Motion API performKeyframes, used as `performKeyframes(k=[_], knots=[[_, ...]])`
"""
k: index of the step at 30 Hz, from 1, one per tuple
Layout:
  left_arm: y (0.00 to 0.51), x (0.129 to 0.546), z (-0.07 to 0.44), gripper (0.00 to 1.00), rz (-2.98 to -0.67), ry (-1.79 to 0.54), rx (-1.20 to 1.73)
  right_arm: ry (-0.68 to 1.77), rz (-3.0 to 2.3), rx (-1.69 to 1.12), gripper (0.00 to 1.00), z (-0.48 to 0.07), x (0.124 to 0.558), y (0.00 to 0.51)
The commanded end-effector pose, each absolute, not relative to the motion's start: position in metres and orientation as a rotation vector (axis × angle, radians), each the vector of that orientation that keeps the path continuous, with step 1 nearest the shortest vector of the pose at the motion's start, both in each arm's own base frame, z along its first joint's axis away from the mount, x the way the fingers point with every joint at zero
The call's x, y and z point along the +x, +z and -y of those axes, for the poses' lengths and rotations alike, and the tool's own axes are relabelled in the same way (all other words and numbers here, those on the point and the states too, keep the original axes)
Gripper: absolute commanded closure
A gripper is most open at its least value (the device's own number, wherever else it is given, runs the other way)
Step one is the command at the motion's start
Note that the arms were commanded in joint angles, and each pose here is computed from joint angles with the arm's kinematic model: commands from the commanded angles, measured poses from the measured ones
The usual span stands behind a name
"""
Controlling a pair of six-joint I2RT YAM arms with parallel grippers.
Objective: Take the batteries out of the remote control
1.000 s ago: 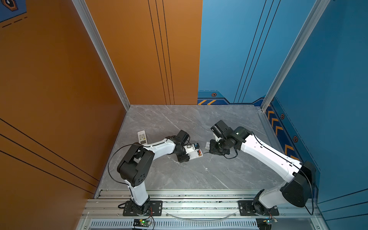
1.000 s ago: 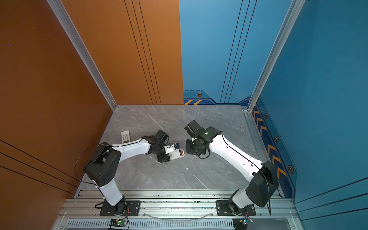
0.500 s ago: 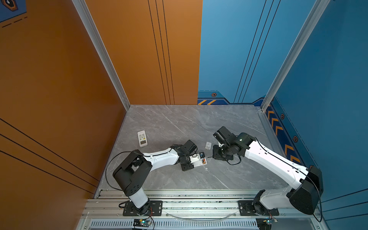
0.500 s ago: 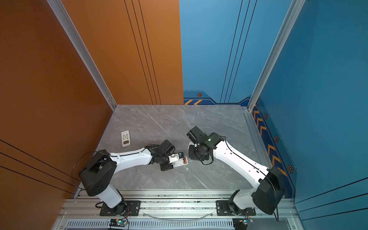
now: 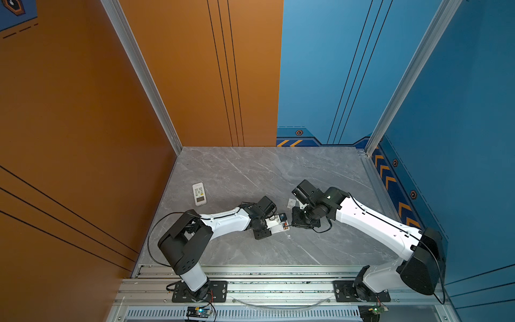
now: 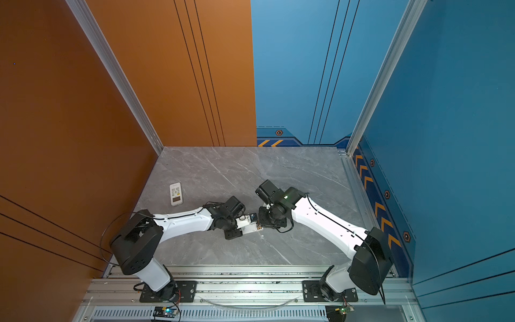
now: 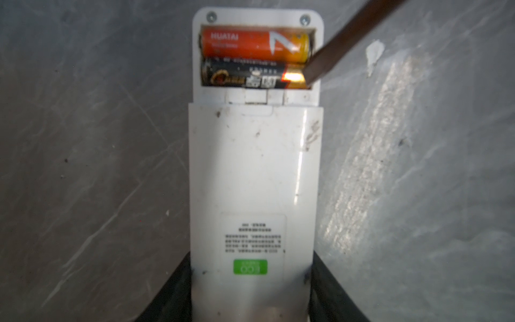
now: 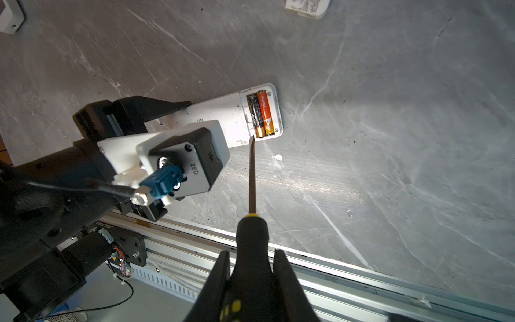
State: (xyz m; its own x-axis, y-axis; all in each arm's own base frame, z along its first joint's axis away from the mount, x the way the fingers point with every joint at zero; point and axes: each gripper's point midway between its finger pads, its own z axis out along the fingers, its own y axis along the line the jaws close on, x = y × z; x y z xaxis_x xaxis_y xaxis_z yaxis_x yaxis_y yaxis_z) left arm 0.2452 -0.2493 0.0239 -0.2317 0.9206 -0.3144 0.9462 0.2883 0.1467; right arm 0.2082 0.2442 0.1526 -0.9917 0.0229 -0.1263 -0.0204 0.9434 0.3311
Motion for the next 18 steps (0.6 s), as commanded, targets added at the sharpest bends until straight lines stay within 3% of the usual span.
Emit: performKeyframes(k=[1,18], knots=[[-0.001,0.220,0.224,0.80,-2.334,-0.048,1.775,0.478,-3.002,0.018,1.00,-0.244,0.204,0.147],[-0.003,0.218,0.223,0.81,-2.340,-0.049,1.781,0.393,-3.014,0.106,1.00,-0.235,0.210,0.136]])
